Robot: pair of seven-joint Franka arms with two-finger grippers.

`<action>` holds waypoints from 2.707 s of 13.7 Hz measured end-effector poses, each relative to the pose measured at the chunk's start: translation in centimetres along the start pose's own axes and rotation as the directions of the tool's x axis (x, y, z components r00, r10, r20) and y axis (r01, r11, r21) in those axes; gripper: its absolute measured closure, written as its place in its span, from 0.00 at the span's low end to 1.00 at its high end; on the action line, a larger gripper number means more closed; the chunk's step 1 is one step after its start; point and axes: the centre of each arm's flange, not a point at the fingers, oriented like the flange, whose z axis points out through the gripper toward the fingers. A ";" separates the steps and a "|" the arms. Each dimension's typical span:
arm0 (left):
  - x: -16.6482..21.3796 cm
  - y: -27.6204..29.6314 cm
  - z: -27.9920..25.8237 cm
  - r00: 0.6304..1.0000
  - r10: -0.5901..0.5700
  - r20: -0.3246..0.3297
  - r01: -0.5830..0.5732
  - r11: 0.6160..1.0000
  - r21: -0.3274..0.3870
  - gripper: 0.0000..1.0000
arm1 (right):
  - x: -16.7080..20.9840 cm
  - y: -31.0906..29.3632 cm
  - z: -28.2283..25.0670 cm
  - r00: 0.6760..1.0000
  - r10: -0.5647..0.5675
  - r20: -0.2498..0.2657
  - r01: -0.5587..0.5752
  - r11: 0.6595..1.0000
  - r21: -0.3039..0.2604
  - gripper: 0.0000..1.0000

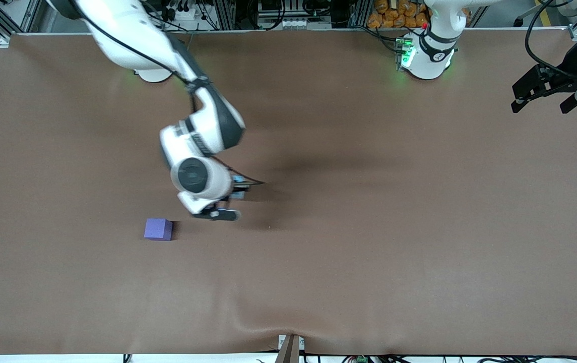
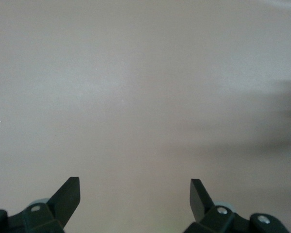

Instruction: Place blue block between orange and purple blocks

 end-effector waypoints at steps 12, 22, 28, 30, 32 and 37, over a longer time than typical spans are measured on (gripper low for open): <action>-0.3 0.5 0.3 1.000 -0.002 0.026 0.002 1.000 0.001 0.00 | 1.2 19.1 7.8 0.997 -0.051 -0.050 0.050 0.999 -0.012 0.48; -0.3 0.3 0.3 1.000 -0.008 0.028 0.008 1.000 -0.011 0.00 | 0.2 20.1 10.3 0.990 -0.056 -0.128 0.057 0.998 0.004 0.48; -0.3 0.3 0.3 1.000 -0.008 0.028 0.008 1.000 -0.011 0.00 | 0.0 19.8 10.5 0.992 -0.057 -0.116 0.058 0.998 0.002 0.24; -0.3 0.3 0.3 1.000 -0.008 0.029 0.008 1.000 -0.011 0.00 | 0.3 19.6 8.9 0.997 -0.059 -0.055 0.059 0.998 -0.005 0.04; -0.3 0.3 0.4 1.000 -0.008 0.029 0.008 1.000 -0.011 0.00 | 1.3 18.9 3.0 0.998 -0.065 0.012 0.065 0.998 -0.009 0.00; -0.3 0.3 0.4 1.000 -0.008 0.029 0.008 1.000 -0.011 0.00 | 2.1 21.7 -17.9 0.993 -0.016 -0.116 0.025 0.996 0.082 0.00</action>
